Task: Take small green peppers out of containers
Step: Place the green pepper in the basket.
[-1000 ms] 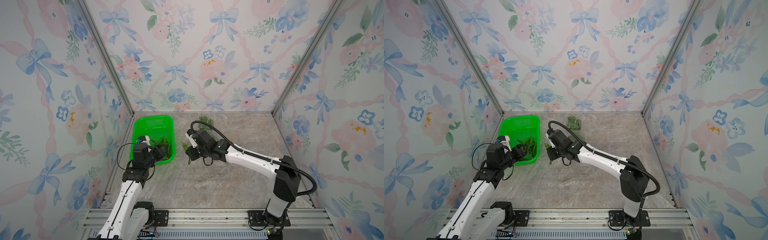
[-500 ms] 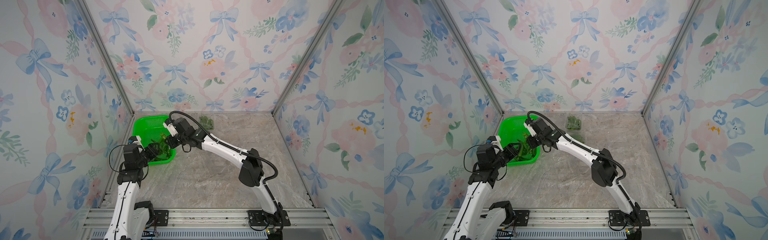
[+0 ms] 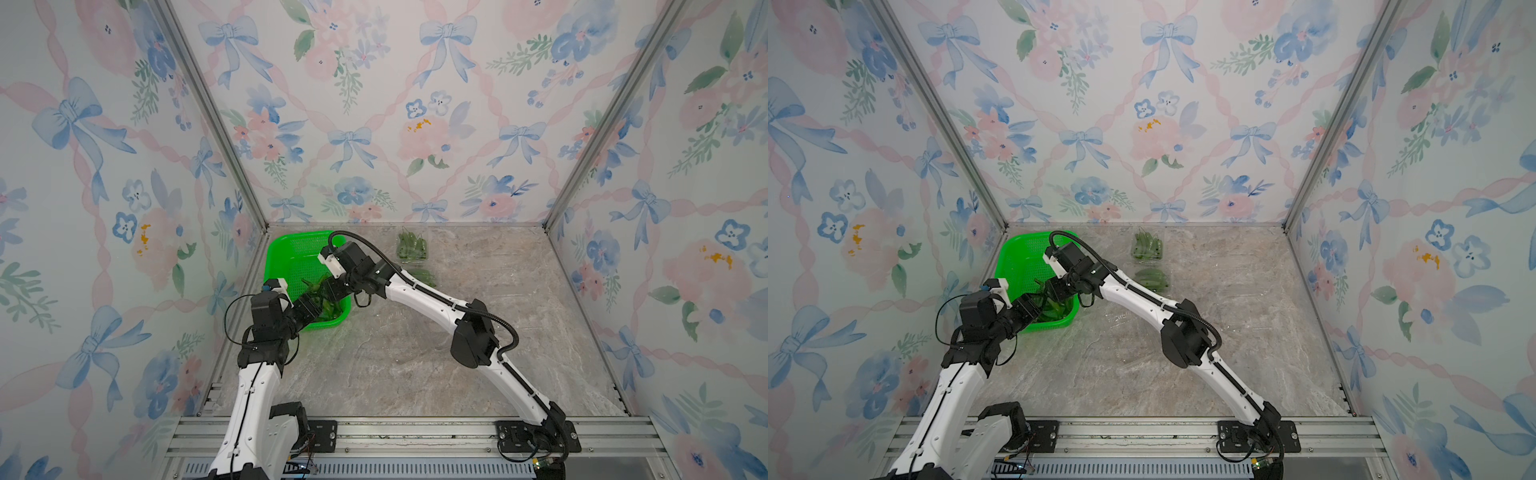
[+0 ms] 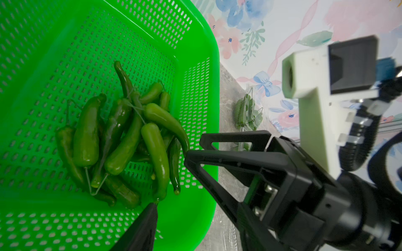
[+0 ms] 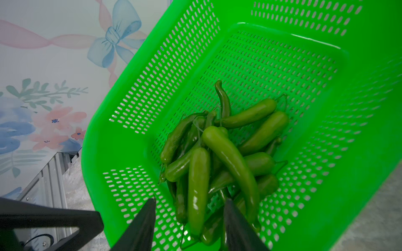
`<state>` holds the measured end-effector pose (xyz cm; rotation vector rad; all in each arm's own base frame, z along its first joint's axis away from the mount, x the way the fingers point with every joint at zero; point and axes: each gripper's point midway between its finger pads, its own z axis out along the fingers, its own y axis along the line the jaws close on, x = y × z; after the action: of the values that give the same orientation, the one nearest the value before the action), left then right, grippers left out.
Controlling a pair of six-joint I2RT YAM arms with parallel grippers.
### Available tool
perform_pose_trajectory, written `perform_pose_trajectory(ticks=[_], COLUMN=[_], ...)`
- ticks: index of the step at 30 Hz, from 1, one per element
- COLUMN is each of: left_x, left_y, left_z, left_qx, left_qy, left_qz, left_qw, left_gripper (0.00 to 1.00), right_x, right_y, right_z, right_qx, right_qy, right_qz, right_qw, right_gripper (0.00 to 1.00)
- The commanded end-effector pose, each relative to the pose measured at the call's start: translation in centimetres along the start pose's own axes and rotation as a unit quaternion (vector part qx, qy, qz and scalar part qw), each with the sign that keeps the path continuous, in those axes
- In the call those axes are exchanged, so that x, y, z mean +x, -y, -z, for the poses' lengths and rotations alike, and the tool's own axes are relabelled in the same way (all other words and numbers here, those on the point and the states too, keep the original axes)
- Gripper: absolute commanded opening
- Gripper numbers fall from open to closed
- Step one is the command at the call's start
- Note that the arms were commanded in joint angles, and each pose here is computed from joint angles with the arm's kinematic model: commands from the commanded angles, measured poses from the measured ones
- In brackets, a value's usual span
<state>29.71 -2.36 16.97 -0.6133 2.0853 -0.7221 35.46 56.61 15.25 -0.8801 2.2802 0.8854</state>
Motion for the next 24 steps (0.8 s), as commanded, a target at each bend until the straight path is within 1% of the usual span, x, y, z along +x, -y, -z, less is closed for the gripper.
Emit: perform_pose_trajectory(ticks=[1, 3, 6, 8, 11, 14, 17, 19, 20, 22, 24], left_x=[1.2, 1.7, 2.8, 4.0, 6.4, 7.9, 9.4, 10.2, 10.4, 10.6, 10.6], left_y=[-0.5, 0.0, 1.6, 2.6, 4.5, 6.3, 7.0, 7.4, 7.7, 8.4, 9.0], left_z=[-0.2, -0.3, -0.7, -1.2, -1.8, -1.9, -2.1, -2.4, -2.4, -2.4, -2.6], left_qx=[0.003, 0.011, 0.025, 0.024, 0.038, 0.047, 0.048, 0.046, 0.046, 0.047, 0.047], left_qy=[-0.021, -0.03, -0.049, -0.065, -0.105, -0.118, -0.134, -0.143, -0.143, -0.142, -0.141], left_qz=[-0.008, -0.012, -0.034, -0.048, -0.069, -0.088, -0.101, -0.11, -0.113, -0.122, -0.129], left_qw=[1.0, 0.999, 0.998, 0.996, 0.991, 0.988, 0.985, 0.983, 0.982, 0.981, 0.981], left_gripper=[0.62, 0.62, 0.62, 0.62, 0.61, 0.61, 0.62, 0.61, 0.61, 0.61, 0.62], right_x=[-0.5, -0.7, -0.6, 0.0, 0.6, 2.7, 6.1, 9.2, 9.9, 12.5, 14.8], right_y=[0.8, 0.9, 1.5, 2.3, 3.3, 5.1, 7.1, 8.2, 8.4, 9.3, 10.6], right_z=[1.3, 2.3, 4.7, 6.7, 11.3, 15.3, 18.2, 19.0, 19.9, 20.5, 21.0], right_qx=[0.006, 0.01, 0.028, 0.043, 0.052, 0.067, 0.097, 0.118, 0.128, 0.149, 0.184], right_qy=[-0.005, -0.003, -0.001, -0.002, 0.025, 0.035, 0.025, 0.004, 0.004, -0.01, -0.025], right_qz=[-0.002, 0.007, 0.021, 0.021, 0.007, -0.026, -0.059, -0.072, -0.076, -0.089, -0.1], right_qw=[1.0, 1.0, 0.999, 0.999, 0.998, 0.997, 0.993, 0.99, 0.989, 0.985, 0.978], right_gripper=[0.52, 0.52, 0.51, 0.51, 0.53, 0.54, 0.54, 0.54, 0.54, 0.54, 0.54])
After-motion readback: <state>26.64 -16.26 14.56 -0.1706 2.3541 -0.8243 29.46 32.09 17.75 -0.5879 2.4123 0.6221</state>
